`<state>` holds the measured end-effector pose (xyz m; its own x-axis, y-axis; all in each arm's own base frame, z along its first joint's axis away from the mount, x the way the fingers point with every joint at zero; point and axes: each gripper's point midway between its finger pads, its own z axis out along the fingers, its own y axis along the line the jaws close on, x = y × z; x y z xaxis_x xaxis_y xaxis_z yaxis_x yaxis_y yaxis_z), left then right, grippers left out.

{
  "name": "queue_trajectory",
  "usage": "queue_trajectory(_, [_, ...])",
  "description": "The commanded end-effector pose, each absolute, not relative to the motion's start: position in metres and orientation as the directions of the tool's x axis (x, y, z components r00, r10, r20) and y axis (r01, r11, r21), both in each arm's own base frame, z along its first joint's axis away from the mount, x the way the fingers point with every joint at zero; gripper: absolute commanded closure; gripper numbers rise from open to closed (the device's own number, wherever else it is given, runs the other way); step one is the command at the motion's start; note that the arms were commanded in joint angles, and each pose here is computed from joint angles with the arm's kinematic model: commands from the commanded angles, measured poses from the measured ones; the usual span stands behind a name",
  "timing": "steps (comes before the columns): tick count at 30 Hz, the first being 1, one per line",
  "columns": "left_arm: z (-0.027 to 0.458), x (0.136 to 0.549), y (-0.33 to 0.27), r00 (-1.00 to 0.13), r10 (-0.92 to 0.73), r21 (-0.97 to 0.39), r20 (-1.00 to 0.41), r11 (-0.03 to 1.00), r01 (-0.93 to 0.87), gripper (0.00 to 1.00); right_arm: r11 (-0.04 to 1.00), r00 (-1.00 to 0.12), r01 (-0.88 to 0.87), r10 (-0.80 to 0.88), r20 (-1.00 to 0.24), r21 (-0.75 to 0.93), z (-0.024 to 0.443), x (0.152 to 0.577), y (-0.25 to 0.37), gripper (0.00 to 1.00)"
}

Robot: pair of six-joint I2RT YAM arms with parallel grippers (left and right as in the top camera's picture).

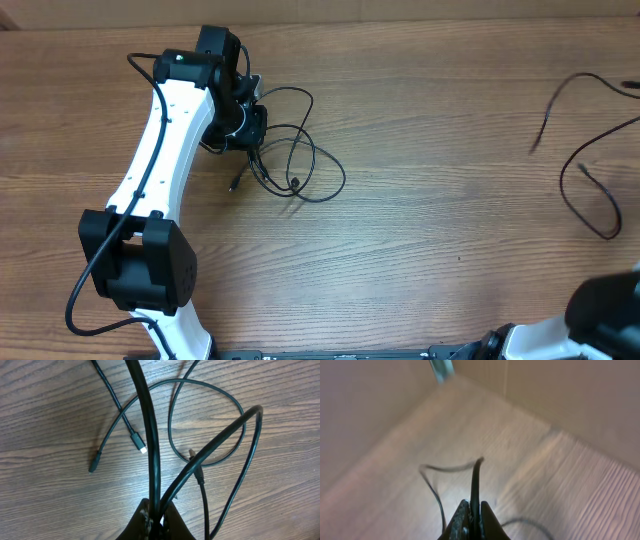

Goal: Untangle cables

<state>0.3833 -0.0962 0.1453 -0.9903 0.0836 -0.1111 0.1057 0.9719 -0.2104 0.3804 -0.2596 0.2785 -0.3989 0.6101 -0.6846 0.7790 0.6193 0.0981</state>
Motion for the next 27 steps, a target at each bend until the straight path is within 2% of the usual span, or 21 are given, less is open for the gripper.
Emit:
queue_trajectory(1, [0.146,0.382,-0.095,-0.988,0.099,-0.204,-0.115,0.972,0.121,0.96,0.619,-0.433,0.776,0.660,-0.614,0.118,0.247,0.388,-0.256,0.96])
queue_trajectory(6, [0.146,0.383,-0.095,-0.988,0.099,-0.204,-0.116,0.972,0.121,0.96,0.614,-0.470,0.784,0.682,-0.560,0.091,0.227,0.384,-0.254,0.96])
queue_trajectory(7, [0.146,0.383,-0.095,-0.988,0.099,-0.204,-0.116,0.972,0.121,0.96,0.614,-0.471,0.784,0.683,-0.558,0.089,0.226,0.384,-0.254,0.92])
queue_trajectory(9, [0.146,0.383,-0.095,-0.988,0.099,-0.204,-0.117,0.972,0.121,0.96,0.614,-0.471,0.784,0.683,-0.558,0.090,0.226,0.384,-0.254,0.74])
queue_trajectory(10, [0.146,0.383,-0.095,-0.988,0.099,-0.204,-0.118,0.971,0.121,0.96,0.614,-0.471,0.784,0.683,-0.558,0.090,0.226,0.384,-0.254,0.57])
queue_trajectory(11, [0.146,0.383,-0.095,-0.988,0.099,-0.204,-0.119,0.971,0.122,0.96,0.614,-0.471,0.784,0.683,-0.558,0.090,0.226,0.384,-0.254,0.45])
queue_trajectory(13, [0.146,0.383,-0.095,-0.988,0.099,-0.204,-0.118,0.971,0.122,0.96,0.614,-0.471,0.784,0.683,-0.558,0.090,0.226,0.384,-0.254,0.30])
queue_trajectory(14, [0.146,0.383,-0.095,-0.988,0.099,-0.203,-0.118,0.972,0.122,0.96,0.614,-0.471,0.784,0.683,-0.557,0.090,0.226,0.384,-0.254,0.27])
queue_trajectory(21, [0.146,0.383,-0.095,-0.988,0.099,-0.204,-0.119,0.971,0.122,0.96,0.660,-0.495,0.724,0.699,-0.517,0.199,0.225,0.397,-0.233,0.18])
queue_trajectory(27, [0.147,0.384,-0.096,-0.988,0.099,-0.206,-0.122,0.971,0.123,0.96,0.754,-0.615,0.469,0.652,-0.443,0.460,0.236,0.428,-0.165,0.15])
